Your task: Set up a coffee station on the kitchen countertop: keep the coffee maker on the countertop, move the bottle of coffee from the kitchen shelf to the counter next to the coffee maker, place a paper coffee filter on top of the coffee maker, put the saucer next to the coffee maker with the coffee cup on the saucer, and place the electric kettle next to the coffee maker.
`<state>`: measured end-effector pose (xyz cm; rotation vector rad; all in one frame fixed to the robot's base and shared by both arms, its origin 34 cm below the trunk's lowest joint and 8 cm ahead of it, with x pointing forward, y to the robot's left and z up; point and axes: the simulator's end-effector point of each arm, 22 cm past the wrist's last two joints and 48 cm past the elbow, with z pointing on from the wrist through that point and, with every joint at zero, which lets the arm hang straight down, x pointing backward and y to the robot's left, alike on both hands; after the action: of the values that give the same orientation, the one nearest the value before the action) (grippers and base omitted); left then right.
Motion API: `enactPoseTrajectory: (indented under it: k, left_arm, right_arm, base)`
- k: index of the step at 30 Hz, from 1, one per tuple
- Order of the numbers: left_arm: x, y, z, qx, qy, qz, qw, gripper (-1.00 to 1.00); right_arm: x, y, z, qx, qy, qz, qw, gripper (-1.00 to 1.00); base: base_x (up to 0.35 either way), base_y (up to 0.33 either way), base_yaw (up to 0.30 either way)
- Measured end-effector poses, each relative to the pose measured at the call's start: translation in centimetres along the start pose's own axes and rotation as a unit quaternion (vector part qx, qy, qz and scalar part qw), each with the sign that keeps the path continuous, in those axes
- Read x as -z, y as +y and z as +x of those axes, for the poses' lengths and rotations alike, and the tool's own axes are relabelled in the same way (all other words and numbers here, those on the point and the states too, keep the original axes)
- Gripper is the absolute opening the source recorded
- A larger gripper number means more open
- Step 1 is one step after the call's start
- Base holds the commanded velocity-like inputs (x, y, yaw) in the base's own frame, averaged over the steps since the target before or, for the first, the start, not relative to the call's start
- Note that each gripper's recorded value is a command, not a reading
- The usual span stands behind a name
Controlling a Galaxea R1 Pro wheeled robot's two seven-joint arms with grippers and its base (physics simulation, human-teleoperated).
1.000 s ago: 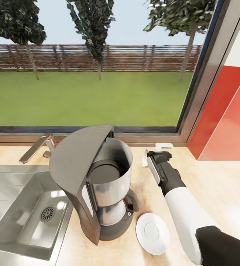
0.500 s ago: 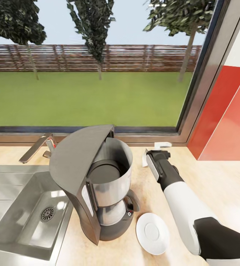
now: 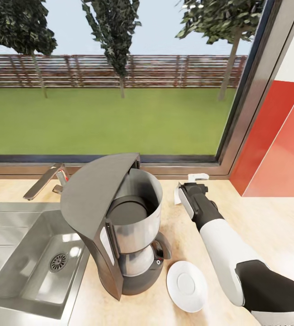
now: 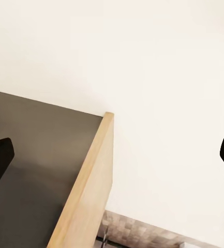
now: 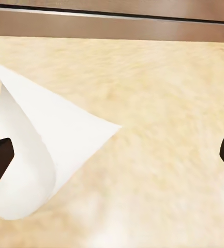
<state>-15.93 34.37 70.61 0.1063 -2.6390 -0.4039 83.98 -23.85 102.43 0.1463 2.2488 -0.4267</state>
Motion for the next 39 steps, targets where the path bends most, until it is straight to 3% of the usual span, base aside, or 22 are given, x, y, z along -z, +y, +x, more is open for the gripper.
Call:
enactPoseTrajectory:
  k: [10,16,39]
  left_arm:
    - [0.0,0.0,0.0,0.000,0.000,0.000,1.0000,1.00]
    - [0.0,0.0,0.0,0.001,0.000,0.000,1.0000,1.00]
    - [0.0,0.0,0.0,0.001,0.001,0.000,1.0000,1.00]
  right_arm:
    - [-0.2,0.3,-0.3,0.005,0.005,-0.001,1.0000,1.00]
    - [-0.5,0.6,-2.6,-0.013,-0.030,-0.001,0.9994,1.00]
    - [-1.0,0.1,-2.8,-0.018,-0.039,0.004,0.9991,1.00]
  base:
    - [0.000,0.000,0.000]
    - [0.000,0.000,0.000]
    - [0.000,0.000,0.001]
